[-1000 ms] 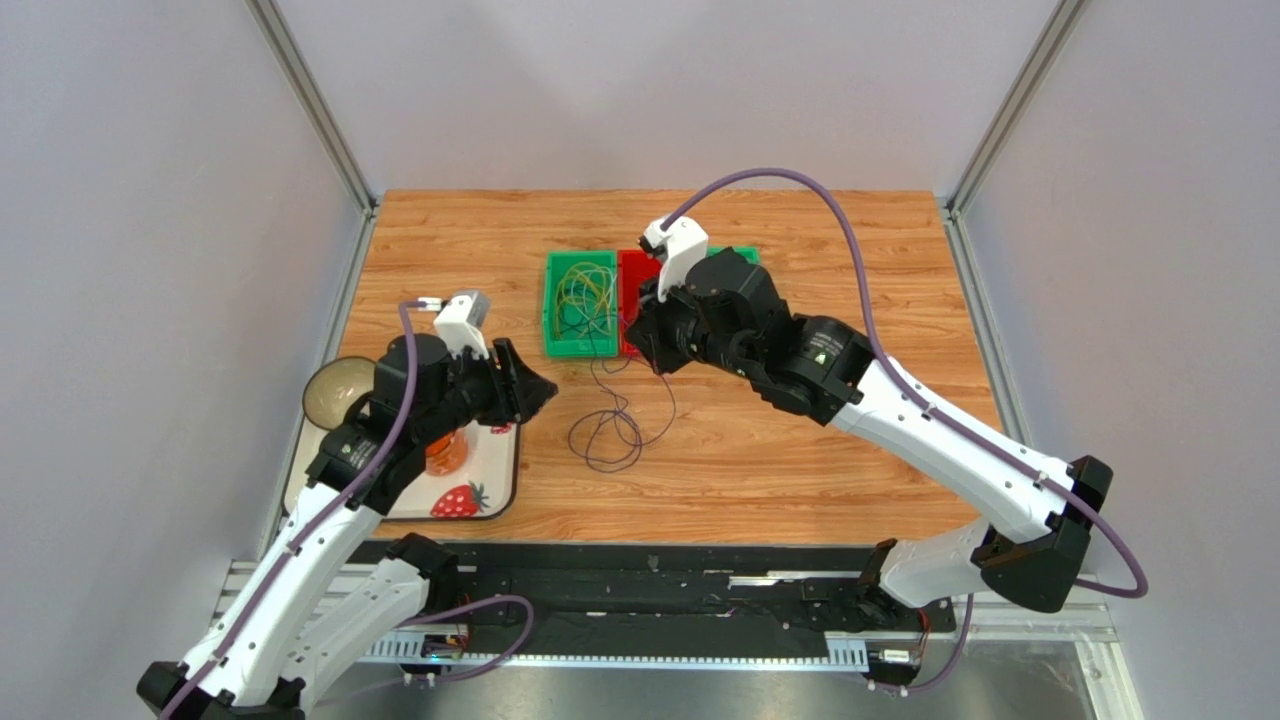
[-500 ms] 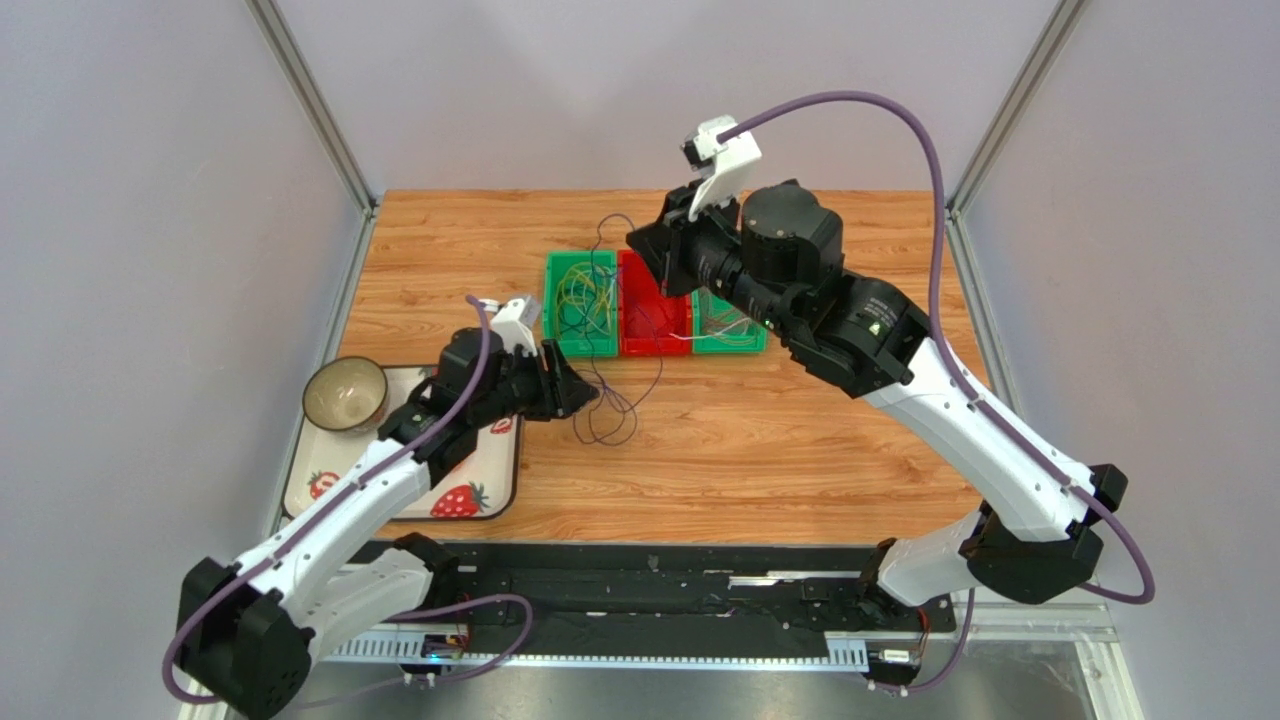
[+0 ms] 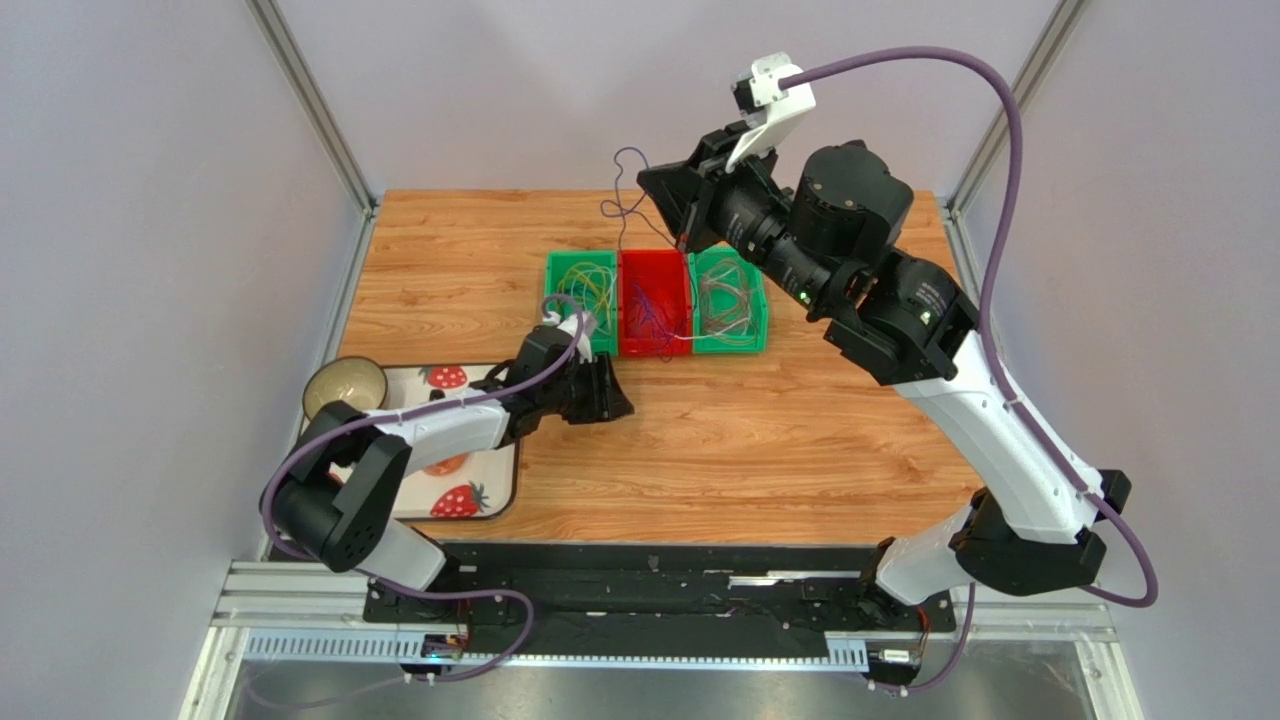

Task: Untangle the cables
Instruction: Untie the cable.

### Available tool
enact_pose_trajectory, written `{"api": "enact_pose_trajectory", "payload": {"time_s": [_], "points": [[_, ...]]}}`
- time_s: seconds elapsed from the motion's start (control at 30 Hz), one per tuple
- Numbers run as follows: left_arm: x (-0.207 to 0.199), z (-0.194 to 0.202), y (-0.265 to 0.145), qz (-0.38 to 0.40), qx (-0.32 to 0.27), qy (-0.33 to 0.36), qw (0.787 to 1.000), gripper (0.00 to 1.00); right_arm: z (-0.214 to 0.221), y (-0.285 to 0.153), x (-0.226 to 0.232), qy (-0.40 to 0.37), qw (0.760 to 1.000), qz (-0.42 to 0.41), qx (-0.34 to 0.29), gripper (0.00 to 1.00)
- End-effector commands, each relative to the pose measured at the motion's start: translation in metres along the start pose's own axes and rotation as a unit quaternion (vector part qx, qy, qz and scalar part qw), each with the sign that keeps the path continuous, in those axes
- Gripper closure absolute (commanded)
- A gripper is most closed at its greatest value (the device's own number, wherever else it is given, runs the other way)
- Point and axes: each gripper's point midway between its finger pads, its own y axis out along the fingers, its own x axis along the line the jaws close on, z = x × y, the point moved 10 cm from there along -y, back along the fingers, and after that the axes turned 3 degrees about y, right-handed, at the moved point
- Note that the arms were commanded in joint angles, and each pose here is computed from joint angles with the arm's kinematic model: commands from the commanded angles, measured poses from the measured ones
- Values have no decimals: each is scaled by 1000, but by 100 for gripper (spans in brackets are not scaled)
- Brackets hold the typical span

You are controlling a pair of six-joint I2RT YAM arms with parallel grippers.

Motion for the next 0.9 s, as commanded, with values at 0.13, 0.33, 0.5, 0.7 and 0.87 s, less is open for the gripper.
{"api": "enact_pose_trajectory", "payload": {"time_s": [0.13, 0.33, 0.5, 0.7, 0.87], "points": [[-48, -26, -19, 64, -129, 88, 986, 40, -24, -6, 2, -15, 999, 0, -34, 100], [-52, -6, -43, 81, -185, 127, 971, 40, -25, -5, 3, -10, 999, -3, -35, 100], [-53, 9, -50, 96, -198, 169, 961, 40, -23, -2, 5, -3, 999, -11, -30, 100], [-59, 16, -59, 113, -221, 202, 947, 39, -24, -2, 7, 3, 999, -18, -28, 100], [-62, 9, -59, 92, -244, 206, 943, 39, -25, -2, 9, 8, 999, -25, -28, 100]]}}
